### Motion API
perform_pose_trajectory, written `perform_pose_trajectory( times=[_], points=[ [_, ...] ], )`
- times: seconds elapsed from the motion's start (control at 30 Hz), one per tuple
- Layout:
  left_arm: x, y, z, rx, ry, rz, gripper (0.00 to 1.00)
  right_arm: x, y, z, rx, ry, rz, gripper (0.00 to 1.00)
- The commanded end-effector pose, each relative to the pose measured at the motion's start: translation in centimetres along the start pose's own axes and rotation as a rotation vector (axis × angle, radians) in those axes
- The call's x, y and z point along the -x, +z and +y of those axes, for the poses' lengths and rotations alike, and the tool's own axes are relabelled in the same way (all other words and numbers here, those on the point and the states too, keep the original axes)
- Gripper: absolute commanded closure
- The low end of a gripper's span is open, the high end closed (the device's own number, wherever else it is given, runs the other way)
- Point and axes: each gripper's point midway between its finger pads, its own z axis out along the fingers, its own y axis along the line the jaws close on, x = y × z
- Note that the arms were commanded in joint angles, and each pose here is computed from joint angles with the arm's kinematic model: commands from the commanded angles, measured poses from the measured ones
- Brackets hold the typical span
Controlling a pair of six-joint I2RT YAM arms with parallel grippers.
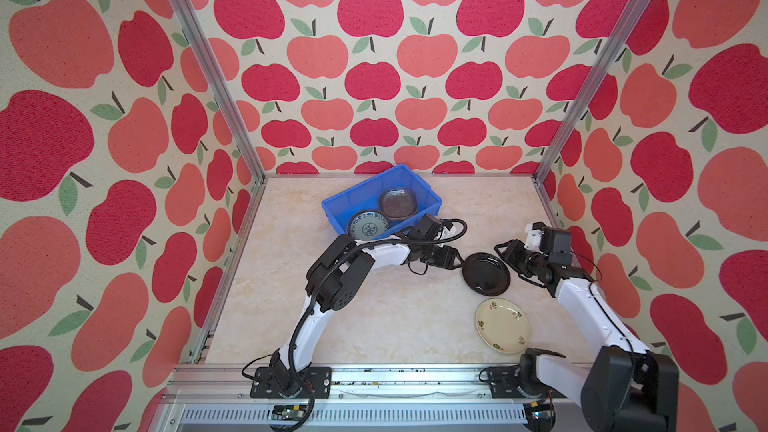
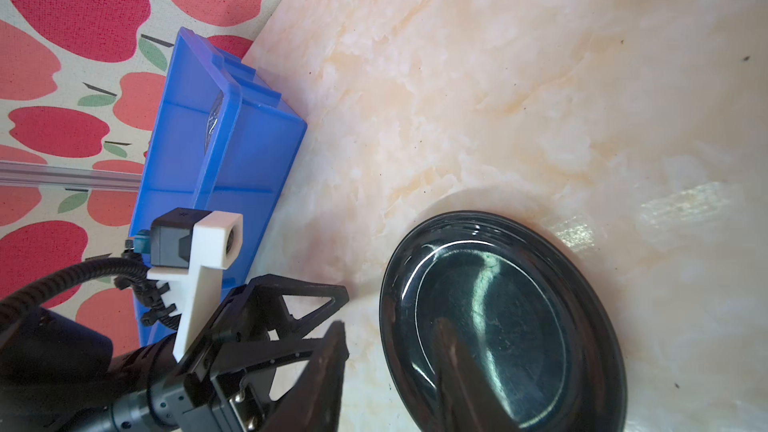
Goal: Place the plates into the plastic bin on the countertop
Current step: 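Reach the left gripper to the black plate on the table while the right withdraws, then tilt up the black plate with the left gripper while the right grips its rim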
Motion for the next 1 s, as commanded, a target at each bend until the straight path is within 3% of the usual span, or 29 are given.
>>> perform_pose_trajectory(
  times=[0.0,0.37,0.67,0.97],
  points=[
    [-0.2,1.3,-0.8,-0.026,-0.031,0.028,0.4,0.0,-0.2,0.3,0.033,0.019,-0.017,0.62],
    [-1.4,3.8,0.6,0.011,-0.104,0.096,0.58,0.1,-0.9,0.8,0.053,-0.007,-0.051,0.62],
    [-2.4,5.5,1.0,0.009,-0.138,0.163,0.61,-0.3,-0.7,0.6,0.069,-0.003,-0.051,0.62],
    [-2.5,5.7,1.3,0.023,-0.149,0.172,0.79,-0.1,-0.5,0.7,0.075,-0.003,-0.059,0.62]
  ],
)
